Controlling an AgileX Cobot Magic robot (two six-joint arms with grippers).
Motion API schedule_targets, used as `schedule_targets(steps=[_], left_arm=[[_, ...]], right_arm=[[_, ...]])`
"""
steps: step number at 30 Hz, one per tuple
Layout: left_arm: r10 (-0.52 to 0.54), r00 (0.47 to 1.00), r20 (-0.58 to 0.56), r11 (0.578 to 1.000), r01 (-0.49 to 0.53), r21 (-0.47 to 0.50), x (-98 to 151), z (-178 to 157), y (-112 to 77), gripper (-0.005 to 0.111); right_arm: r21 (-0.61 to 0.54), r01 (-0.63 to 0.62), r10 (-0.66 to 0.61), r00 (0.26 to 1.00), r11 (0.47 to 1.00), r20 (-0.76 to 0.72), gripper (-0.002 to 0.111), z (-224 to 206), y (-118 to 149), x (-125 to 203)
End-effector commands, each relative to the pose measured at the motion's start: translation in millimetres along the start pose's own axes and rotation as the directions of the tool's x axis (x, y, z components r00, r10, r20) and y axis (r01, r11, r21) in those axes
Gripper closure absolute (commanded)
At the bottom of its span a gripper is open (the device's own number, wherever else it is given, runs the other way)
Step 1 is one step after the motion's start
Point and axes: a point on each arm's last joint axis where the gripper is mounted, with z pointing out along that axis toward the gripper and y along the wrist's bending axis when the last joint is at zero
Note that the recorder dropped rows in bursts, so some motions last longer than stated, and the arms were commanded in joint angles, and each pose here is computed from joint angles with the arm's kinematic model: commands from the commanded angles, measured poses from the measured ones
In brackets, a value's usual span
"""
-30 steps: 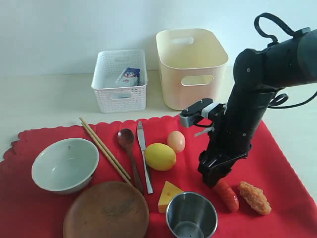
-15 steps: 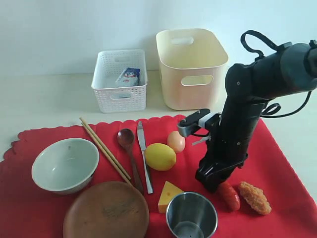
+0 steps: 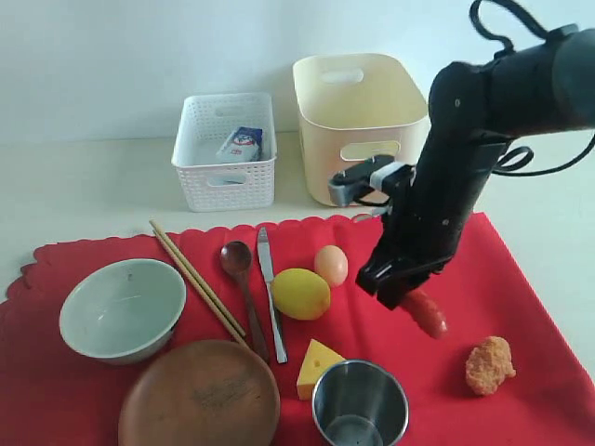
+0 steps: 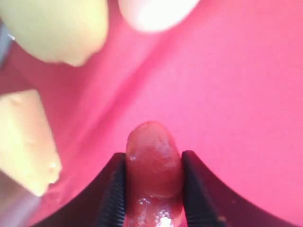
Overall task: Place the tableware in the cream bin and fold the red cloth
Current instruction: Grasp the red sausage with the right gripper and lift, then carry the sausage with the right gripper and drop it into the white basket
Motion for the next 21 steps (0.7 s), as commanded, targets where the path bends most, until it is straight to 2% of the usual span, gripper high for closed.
schedule_targets(steps=[1,6,8,17,21], left_arm=[[-0.001,1.000,0.014,1.000,0.001,0.006,0,0,-0.4,0.107],[-0.003,1.000,0.014,1.000,0.003,0.006,0,0,-0.4,0.107],[-0.003,1.000,0.014,1.000,0.003,0.006,0,0,-0.4,0.107],[-0.001,1.000,0.014,1.000,0.001,0.006,0,0,-0.4,0.107],[-0.001,1.000,0.014,1.000,0.001,0.006,0,0,-0.4,0.107]], right_arm=[[-0.028,-0.006,0.011,0.986,1.000,0.166,0.108,-37,12,-6],[-0.201,0.086,-0.003,0.926,0.976,0.378,0.108,-73,38,-13],[-0.222,0.149,-0.038,0.898,0.964,0.439,0.108,-80,49,-17],[-0.052,0.253,-0.167,0.768,0.966,0.619,0.108,-65,114,-59],[-0.058,0.248,-0.152,0.745,0.967,0.650,0.108,-60,125,-87]])
